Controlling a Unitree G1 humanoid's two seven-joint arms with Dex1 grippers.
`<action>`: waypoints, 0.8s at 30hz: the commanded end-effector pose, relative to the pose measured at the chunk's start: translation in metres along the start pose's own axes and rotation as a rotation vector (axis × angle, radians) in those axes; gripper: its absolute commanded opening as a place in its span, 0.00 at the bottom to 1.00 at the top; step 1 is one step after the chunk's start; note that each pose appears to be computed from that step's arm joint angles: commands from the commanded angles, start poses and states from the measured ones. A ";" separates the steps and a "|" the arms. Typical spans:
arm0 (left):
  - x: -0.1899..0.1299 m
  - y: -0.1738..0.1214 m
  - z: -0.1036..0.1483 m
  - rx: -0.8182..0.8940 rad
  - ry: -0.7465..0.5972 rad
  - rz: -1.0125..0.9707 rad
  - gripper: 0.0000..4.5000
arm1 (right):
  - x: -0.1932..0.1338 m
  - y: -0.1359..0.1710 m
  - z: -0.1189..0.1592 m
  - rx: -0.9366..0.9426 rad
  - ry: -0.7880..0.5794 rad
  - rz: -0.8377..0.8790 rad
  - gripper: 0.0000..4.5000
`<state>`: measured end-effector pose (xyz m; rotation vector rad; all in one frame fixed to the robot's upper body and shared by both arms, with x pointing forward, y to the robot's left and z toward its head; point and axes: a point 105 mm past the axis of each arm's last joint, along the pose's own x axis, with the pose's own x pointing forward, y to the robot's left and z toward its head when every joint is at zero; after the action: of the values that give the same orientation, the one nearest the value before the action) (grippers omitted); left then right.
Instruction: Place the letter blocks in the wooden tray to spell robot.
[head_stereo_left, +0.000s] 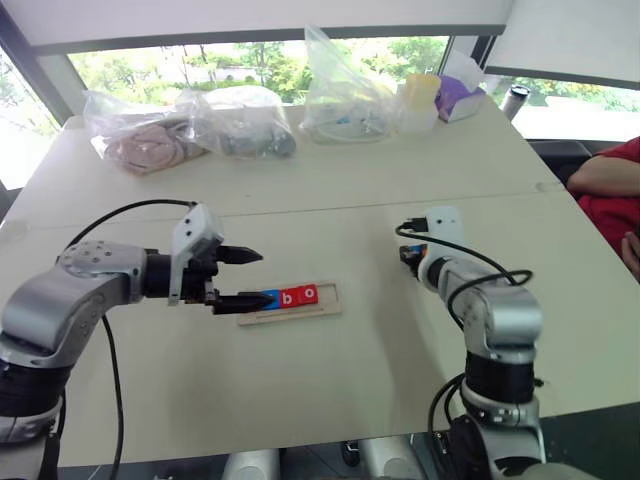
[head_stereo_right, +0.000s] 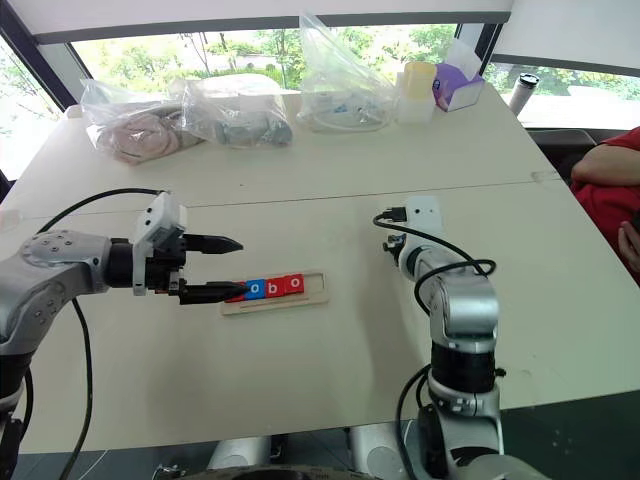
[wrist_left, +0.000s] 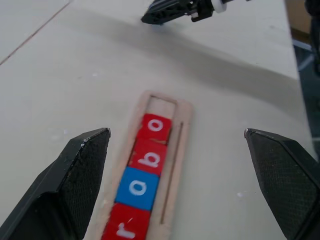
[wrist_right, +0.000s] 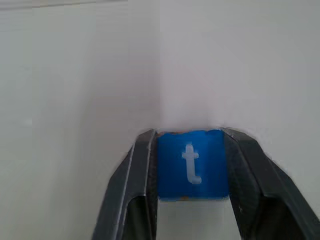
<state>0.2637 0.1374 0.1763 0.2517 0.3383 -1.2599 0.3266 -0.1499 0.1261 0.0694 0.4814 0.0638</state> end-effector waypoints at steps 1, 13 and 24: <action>0.009 -0.010 0.008 0.049 -0.012 -0.087 1.00 | -0.027 0.003 -0.008 0.059 -0.013 -0.013 0.27; 0.034 -0.023 0.001 0.091 0.023 -0.242 1.00 | -0.021 0.014 -0.041 0.141 0.103 0.000 0.62; 0.026 -0.010 -0.021 0.045 0.064 -0.168 1.00 | -0.033 -0.014 0.059 -0.136 -0.280 0.122 0.99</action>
<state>0.2586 0.1155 0.1418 0.2762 0.4137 -1.4355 0.3209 -0.1741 0.1668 -0.0390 0.3204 0.0960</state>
